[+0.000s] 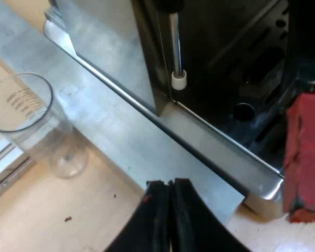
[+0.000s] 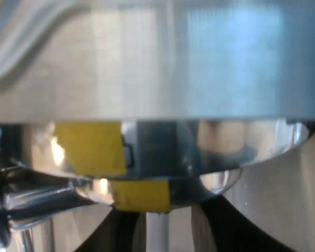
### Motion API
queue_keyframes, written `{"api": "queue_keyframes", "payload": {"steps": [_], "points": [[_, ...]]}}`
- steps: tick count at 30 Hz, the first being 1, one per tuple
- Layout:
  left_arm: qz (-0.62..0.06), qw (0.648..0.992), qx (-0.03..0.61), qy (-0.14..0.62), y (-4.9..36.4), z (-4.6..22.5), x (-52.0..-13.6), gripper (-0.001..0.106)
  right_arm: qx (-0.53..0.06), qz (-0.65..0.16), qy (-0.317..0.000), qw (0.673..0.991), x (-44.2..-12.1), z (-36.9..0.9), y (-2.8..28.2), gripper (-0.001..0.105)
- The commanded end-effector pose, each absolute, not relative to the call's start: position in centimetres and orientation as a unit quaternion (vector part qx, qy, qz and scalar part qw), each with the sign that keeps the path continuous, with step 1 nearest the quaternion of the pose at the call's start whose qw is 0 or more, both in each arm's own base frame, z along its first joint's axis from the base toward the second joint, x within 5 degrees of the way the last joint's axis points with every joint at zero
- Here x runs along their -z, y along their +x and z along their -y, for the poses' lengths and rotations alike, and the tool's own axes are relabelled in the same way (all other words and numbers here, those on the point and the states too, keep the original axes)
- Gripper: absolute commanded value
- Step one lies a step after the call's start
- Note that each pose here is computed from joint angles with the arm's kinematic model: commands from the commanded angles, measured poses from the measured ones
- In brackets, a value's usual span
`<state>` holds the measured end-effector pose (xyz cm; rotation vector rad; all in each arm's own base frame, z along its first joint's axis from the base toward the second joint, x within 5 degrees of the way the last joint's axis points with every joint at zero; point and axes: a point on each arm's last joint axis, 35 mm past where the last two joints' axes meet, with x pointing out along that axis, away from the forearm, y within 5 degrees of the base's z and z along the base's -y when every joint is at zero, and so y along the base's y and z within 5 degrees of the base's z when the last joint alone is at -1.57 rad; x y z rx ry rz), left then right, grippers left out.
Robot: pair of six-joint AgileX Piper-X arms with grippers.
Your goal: Put the handle in the coffee machine
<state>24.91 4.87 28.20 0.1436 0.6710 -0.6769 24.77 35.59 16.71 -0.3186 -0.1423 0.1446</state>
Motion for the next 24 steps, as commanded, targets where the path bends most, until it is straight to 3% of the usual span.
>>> {"api": "queue_keyframes", "payload": {"steps": [1, 9, 24], "points": [[-0.321, 0.882, 0.335, 0.084, 25.1, -4.0, -28.5, 0.001, -0.059, 0.135, -0.079, 0.986, -21.0, -35.5, 25.1, 0.024], [-0.352, 0.864, 0.338, 0.126, 25.4, -1.5, -28.1, 0.001, -0.058, 0.136, -0.091, 0.985, -21.0, -35.5, 25.1, 0.024], [-0.397, 0.828, 0.393, 0.049, 23.7, -0.9, -27.5, 0.001, -0.056, 0.136, -0.101, 0.984, -21.0, -35.5, 25.1, 0.024]]}}
